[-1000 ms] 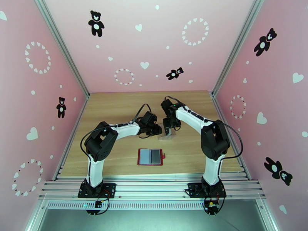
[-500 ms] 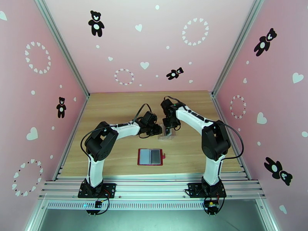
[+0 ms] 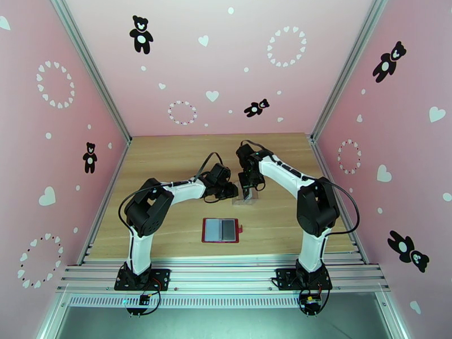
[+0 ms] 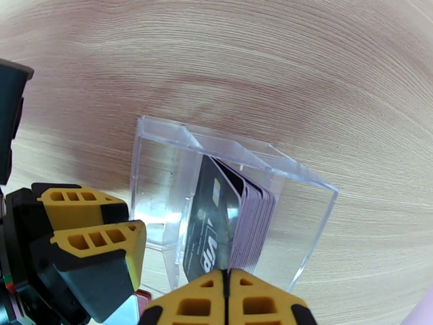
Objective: Put the credit cards into the card holder
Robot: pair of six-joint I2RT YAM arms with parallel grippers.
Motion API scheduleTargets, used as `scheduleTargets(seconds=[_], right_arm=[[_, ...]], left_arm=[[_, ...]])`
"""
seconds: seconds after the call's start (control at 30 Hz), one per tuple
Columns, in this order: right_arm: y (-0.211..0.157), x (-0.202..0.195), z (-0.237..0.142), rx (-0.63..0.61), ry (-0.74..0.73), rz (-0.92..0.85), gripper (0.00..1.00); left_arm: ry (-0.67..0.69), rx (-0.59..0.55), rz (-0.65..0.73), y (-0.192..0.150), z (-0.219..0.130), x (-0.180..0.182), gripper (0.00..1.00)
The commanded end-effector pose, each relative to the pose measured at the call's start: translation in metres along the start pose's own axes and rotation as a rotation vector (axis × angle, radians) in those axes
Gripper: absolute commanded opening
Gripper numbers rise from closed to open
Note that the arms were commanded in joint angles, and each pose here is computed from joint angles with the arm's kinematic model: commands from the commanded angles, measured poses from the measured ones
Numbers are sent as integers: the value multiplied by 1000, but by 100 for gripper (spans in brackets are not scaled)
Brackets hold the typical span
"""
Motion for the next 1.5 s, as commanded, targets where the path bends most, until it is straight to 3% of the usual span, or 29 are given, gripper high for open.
scheduleTargets(seconds=[0.0, 0.57, 0.97, 1.13, 1.3, 1.47], right_arm=[[-8, -14, -15, 17, -55, 10, 0], [-8, -5, -54, -74, 90, 72, 0], [-32, 3, -86, -122, 320, 122, 0], [-56, 15, -93, -119, 494, 148, 0], [-88, 29, -95, -101, 656, 184, 0], [-117, 54, -77, -53, 707, 171, 0]], left_arm=[[86, 44, -25, -7, 7, 24, 26], [42, 8, -5, -1, -17, 6, 28], [-18, -57, 42, 1, -64, -20, 29], [-18, -86, 56, -21, -97, -11, 29], [-22, -79, 31, -64, -121, 20, 30], [-29, -67, -3, -106, -137, 49, 32]])
Point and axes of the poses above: each hand's point on the last joint's axis, 136 mm out from that joint toward the fingers, its own z axis out along the fingers, its own x axis along the line the jaws close on, y = z × x, the point moved 6 cm from there along -z, back along the fingers
